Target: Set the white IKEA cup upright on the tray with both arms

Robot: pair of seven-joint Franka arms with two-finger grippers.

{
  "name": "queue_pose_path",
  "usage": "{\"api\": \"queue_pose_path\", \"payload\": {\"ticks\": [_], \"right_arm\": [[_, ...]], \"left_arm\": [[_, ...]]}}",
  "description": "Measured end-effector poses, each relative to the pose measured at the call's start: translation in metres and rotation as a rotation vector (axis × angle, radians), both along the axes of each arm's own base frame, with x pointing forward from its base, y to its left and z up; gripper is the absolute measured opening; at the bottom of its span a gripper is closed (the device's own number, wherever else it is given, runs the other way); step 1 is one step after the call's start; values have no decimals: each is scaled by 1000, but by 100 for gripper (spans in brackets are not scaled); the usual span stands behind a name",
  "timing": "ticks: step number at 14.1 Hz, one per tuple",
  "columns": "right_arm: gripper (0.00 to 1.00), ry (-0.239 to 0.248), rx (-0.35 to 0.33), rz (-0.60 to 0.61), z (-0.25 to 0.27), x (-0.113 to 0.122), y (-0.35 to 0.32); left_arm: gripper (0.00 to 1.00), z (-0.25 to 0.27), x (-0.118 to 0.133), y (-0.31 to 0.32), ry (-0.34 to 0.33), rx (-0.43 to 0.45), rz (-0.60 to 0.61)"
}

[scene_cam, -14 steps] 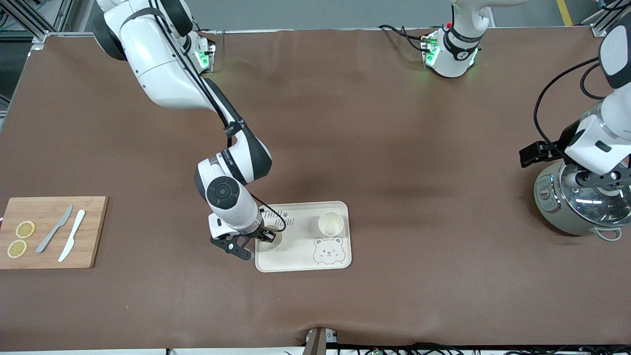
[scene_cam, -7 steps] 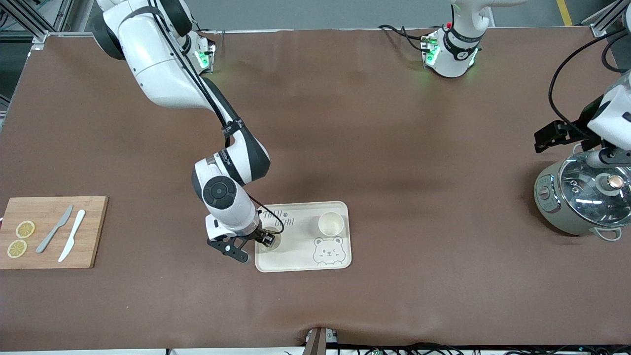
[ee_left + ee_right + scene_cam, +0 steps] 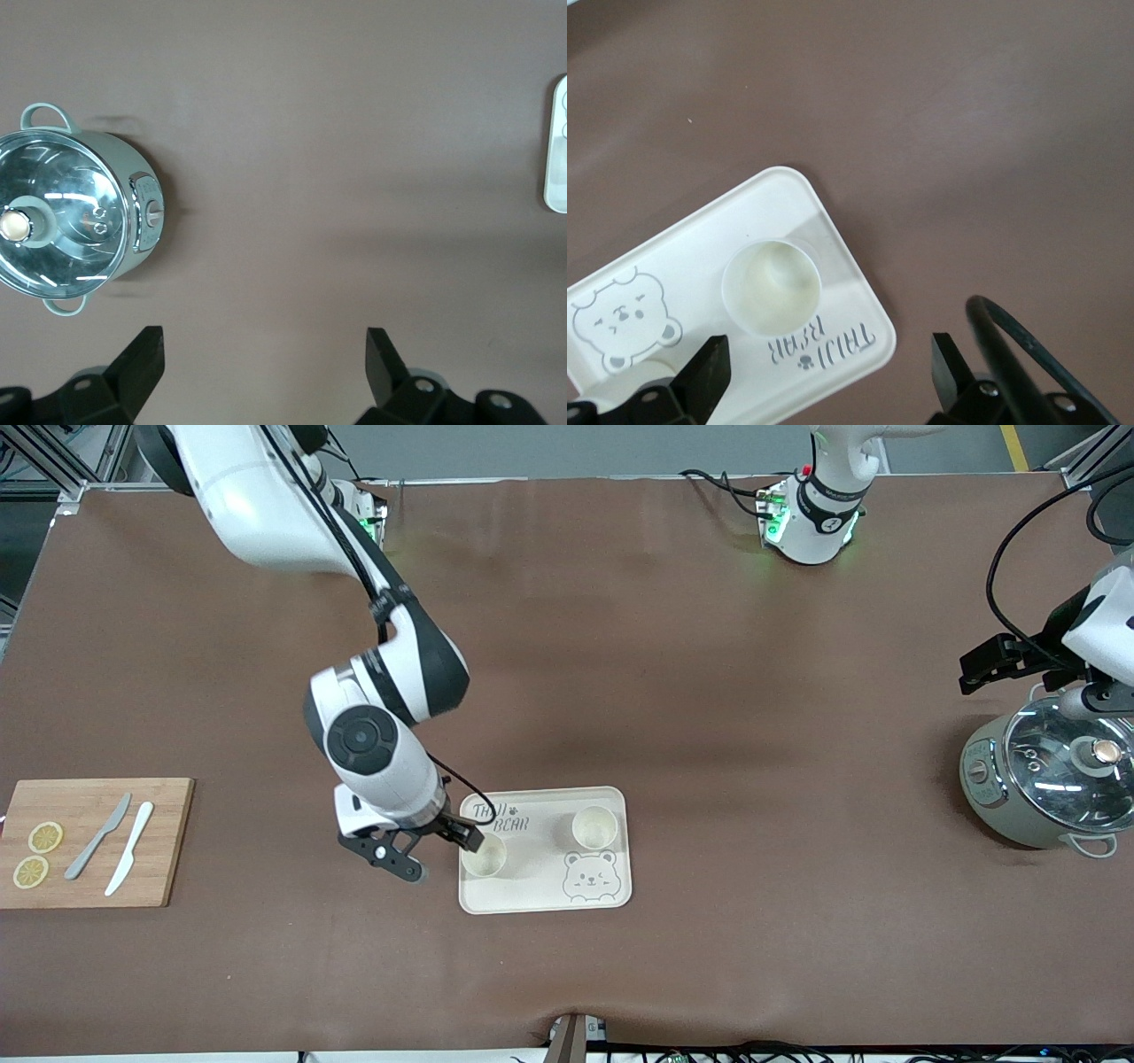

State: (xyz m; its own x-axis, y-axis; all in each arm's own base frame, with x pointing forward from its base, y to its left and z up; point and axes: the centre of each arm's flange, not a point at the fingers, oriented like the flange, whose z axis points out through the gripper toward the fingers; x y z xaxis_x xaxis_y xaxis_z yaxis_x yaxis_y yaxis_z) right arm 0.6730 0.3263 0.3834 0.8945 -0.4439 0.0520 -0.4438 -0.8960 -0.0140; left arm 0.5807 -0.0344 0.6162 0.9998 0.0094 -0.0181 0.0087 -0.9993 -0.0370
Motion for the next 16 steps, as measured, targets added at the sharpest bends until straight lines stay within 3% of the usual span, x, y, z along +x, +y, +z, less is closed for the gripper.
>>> {"api": "queue_pose_path", "payload": {"ticks": [5, 9, 12, 16], "right_arm": [[100, 102, -61, 153, 148, -48, -63], [100, 79, -55, 176, 253, -95, -128], [100, 103, -56, 261, 287, -113, -211], [100, 153, -44, 311, 277, -114, -304]], "left_arm": [[100, 3, 0, 0, -5, -1, 0], [100, 7, 0, 0, -14, -2, 0], [100, 8, 0, 0, -16, -2, 1], [100, 8, 0, 0, -16, -2, 1]]}}
